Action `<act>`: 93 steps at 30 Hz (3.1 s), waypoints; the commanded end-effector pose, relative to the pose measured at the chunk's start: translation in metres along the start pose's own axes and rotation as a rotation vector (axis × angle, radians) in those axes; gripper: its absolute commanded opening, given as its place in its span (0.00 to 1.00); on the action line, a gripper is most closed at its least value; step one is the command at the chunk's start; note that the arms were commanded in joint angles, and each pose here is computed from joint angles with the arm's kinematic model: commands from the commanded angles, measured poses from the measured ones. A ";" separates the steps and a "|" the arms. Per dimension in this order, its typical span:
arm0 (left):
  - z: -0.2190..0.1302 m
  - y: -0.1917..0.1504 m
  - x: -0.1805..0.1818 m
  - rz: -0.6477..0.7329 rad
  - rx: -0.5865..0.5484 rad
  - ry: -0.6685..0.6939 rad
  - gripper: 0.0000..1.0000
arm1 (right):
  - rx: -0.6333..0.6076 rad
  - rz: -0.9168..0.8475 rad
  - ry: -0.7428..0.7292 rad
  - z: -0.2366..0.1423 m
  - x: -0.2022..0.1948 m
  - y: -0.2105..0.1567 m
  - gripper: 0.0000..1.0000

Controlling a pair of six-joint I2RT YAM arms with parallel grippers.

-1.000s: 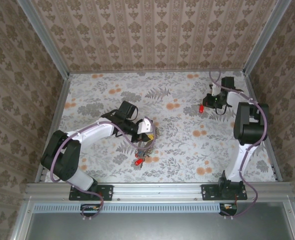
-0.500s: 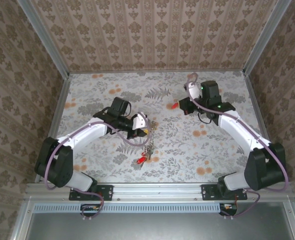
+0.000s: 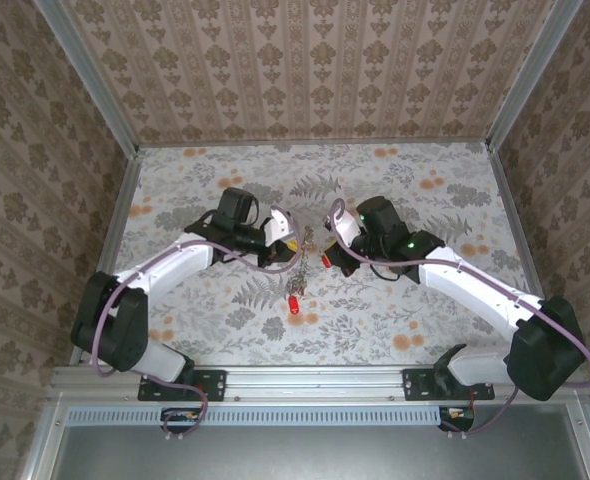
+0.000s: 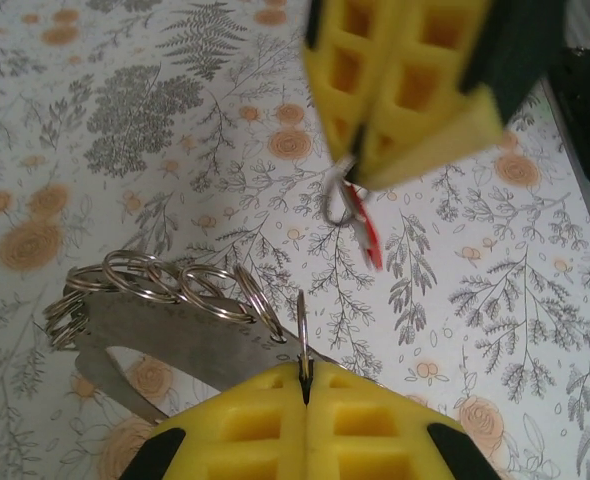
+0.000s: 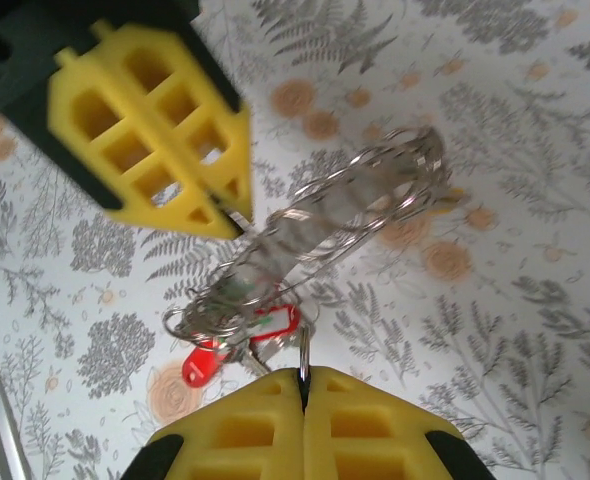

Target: Put the keys on the keyring

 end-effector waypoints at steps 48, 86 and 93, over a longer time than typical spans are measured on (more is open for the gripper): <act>0.029 0.007 0.000 -0.202 0.014 -0.068 0.00 | -0.027 0.151 0.020 0.024 -0.020 0.015 0.00; 0.013 0.021 -0.031 0.300 -0.174 -0.016 0.00 | 0.016 0.111 0.100 -0.024 -0.015 0.003 0.00; 0.004 0.028 -0.052 0.456 -0.231 -0.130 0.00 | -0.141 -0.353 0.044 -0.030 -0.005 0.012 0.00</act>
Point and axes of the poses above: each hand's point on the last joint's axis, 136 mm out from that joint toward the fingers, its own z axis out along the fingers, its own x axis along the line the jaws close on, y = z × x, the point moved 2 cm from there along -z, back along the fingers, and after that the axes turned 13 degrees about z, right-handed, at the moved point
